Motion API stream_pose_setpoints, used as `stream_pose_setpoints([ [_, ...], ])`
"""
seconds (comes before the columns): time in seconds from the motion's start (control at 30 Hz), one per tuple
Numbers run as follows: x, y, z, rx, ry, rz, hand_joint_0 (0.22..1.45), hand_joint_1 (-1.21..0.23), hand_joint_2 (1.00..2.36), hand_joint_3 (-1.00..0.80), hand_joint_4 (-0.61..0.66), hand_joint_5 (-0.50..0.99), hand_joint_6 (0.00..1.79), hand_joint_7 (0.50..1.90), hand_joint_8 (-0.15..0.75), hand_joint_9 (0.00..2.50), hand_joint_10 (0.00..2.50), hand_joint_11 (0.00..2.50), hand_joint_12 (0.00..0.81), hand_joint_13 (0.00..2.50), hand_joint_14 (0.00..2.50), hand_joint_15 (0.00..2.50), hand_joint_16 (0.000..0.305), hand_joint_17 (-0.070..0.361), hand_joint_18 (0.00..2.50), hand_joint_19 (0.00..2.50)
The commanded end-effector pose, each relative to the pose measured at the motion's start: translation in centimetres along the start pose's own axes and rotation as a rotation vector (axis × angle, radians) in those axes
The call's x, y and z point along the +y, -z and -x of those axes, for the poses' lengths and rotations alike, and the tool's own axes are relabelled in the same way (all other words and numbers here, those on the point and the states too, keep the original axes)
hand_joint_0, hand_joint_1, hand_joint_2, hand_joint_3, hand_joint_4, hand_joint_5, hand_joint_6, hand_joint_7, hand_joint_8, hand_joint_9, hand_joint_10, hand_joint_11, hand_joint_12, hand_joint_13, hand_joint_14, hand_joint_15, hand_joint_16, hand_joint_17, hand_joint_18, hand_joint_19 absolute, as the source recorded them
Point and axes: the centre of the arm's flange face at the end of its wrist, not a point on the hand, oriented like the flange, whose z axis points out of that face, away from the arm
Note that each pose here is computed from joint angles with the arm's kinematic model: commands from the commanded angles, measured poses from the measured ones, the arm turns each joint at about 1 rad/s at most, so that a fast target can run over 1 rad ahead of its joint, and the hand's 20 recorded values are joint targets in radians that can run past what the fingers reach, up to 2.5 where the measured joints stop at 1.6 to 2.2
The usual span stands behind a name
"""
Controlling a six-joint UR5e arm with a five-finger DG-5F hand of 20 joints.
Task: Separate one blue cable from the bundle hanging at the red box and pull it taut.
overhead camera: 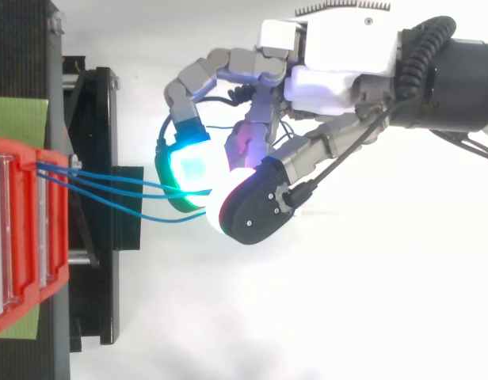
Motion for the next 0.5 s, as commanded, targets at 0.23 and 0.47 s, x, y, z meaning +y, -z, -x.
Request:
stream_pose_setpoints([
  [0.23, 0.05, -0.03, -0.18, 0.003, 0.001, 0.003, 0.59, -0.6, 1.01, -0.4, -0.09, -0.06, 0.74, 1.15, 0.228, 1.43, 0.03, 0.97, 0.328, 0.93, 0.03, 0.75, 0.041, 0.093, 0.59, 0.73],
  [0.47, 0.06, -0.09, -0.44, 0.008, 0.001, 0.006, 0.59, -0.57, 1.01, -0.3, 0.0, -0.04, 0.61, 1.33, 0.235, 1.39, 0.02, 0.94, 0.338, 0.91, 0.02, 0.74, 0.042, 0.095, 0.58, 0.73],
])
